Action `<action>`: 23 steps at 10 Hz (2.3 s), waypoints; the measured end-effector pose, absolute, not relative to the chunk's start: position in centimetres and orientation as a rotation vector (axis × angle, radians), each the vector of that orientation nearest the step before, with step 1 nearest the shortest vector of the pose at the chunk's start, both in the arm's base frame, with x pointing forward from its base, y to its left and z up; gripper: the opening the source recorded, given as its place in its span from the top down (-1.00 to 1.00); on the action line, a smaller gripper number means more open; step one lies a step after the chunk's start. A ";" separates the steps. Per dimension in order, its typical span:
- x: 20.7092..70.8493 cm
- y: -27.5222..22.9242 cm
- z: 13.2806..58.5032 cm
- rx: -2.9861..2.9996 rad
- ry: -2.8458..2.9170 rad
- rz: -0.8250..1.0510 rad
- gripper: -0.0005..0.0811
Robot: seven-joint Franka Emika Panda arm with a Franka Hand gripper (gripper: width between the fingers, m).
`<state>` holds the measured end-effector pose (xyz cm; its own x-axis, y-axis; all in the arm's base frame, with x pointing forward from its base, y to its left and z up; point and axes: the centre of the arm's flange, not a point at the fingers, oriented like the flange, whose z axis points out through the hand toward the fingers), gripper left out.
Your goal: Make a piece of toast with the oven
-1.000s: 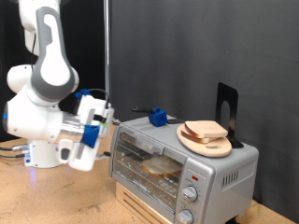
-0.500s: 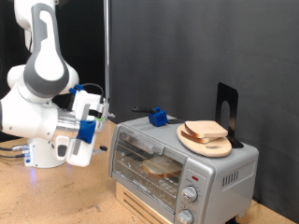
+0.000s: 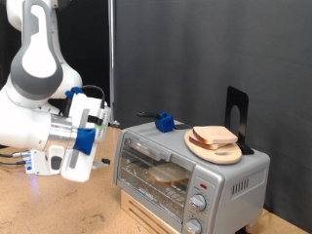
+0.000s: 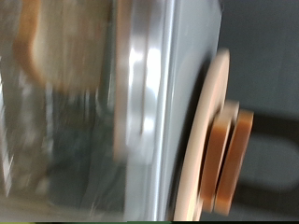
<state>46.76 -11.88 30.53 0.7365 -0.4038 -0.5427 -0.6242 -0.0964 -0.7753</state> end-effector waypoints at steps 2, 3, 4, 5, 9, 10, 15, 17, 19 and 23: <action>47.5 -12.2 30.1 -1.705 0.830 0.220 -0.99; 47.3 -12.1 29.9 -1.716 0.824 0.233 -0.99; 47.7 -12.4 29.7 -1.718 0.845 0.220 -0.99; 48.8 -12.7 29.2 -1.699 0.890 0.190 -0.99; 54.5 -13.3 28.2 -1.557 1.037 0.015 -0.99; 55.5 -13.2 27.8 -1.528 1.083 -0.025 -0.99; 55.1 -13.3 26.8 -1.765 0.767 0.241 -0.99; 56.4 -13.6 25.4 -1.778 0.721 0.267 -0.99; 55.3 -13.1 25.0 -1.776 0.699 0.423 -0.99; 58.5 -12.2 21.6 -1.793 0.878 0.473 -0.99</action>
<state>58.55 -12.22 21.64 0.6543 -0.3424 -0.6743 -0.7514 -0.1944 -0.6305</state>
